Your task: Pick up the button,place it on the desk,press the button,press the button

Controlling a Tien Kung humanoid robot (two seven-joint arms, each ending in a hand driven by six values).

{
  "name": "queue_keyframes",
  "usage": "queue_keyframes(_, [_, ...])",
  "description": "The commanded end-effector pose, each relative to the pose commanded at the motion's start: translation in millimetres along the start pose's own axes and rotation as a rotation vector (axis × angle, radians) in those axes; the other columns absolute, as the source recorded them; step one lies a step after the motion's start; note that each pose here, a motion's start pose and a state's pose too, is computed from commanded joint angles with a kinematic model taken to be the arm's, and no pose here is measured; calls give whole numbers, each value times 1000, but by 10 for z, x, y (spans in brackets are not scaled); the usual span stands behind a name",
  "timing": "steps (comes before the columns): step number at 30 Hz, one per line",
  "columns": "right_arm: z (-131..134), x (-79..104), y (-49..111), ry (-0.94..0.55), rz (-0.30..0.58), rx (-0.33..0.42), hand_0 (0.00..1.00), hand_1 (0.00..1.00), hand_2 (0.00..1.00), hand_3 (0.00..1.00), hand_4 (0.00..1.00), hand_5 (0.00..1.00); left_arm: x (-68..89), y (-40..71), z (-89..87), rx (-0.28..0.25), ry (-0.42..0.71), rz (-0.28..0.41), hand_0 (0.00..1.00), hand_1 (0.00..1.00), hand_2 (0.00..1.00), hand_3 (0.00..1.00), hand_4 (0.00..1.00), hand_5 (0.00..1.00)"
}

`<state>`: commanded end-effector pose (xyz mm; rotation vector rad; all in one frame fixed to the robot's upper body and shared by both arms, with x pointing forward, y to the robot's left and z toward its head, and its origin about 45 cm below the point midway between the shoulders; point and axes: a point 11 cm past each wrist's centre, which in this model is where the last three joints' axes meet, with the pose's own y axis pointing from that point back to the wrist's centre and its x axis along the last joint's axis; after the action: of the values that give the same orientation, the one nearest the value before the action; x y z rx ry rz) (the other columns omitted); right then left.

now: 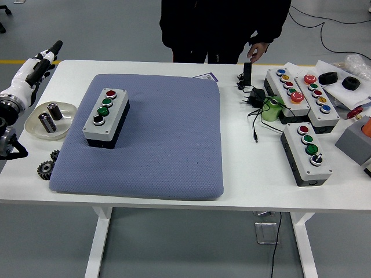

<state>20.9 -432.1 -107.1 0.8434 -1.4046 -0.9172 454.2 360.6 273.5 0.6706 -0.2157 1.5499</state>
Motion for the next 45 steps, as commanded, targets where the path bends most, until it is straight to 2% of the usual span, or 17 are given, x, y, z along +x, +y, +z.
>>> queue_keyframes(2, [2,-1,0,0,0,0,785,756,765,611,230,179,-29,3,7,14,-32,-10,998,998,998,998,998,737])
queue_keyframes(5, [6,-4,-1,-1,-1,-1,785,756,765,611,230,179,-109,14,21,73,-179,-30,998,998,998,998,998,737])
queue_keyframes(6, [10,-4,-1,-2,-1,-2,785,756,765,611,229,177,-153,17,54,82,-236,-39,998,998,998,998,998,656])
queue_keyframes(10, [33,-9,-3,-6,-2,-7,785,756,765,611,229,177,-294,36,193,86,-416,-4,998,998,998,998,998,656])
queue_keyframes(15, [57,-10,-5,-4,-2,-11,786,756,765,611,229,178,-440,32,253,93,-617,42,998,998,998,998,998,645])
queue_keyframes(18, [68,-9,-6,-3,-1,-12,785,756,765,611,229,177,-570,13,261,92,-727,32,998,998,998,998,998,640])
queue_keyframes(24, [89,-2,-9,2,2,-14,785,756,765,611,228,176,-745,-36,182,122,-703,-26,998,998,998,998,998,642])
queue_keyframes(29, [92,2,-9,9,4,-13,785,756,765,611,228,176,-851,-65,173,131,-683,-45,998,998,998,998,998,642])
queue_keyframes(41, [89,21,-11,10,10,-10,785,754,765,610,227,174,-1021,-196,125,173,-704,-24,956,998,998,998,998,638])
queue_keyframes(42, [92,21,-12,9,10,-10,785,755,764,610,228,175,-1029,-209,113,181,-711,-24,911,998,998,998,998,578])
queue_keyframes(45, [87,25,-12,10,11,-9,785,755,764,610,228,175,-1031,-238,84,196,-736,-12,911,998,998,998,998,578])
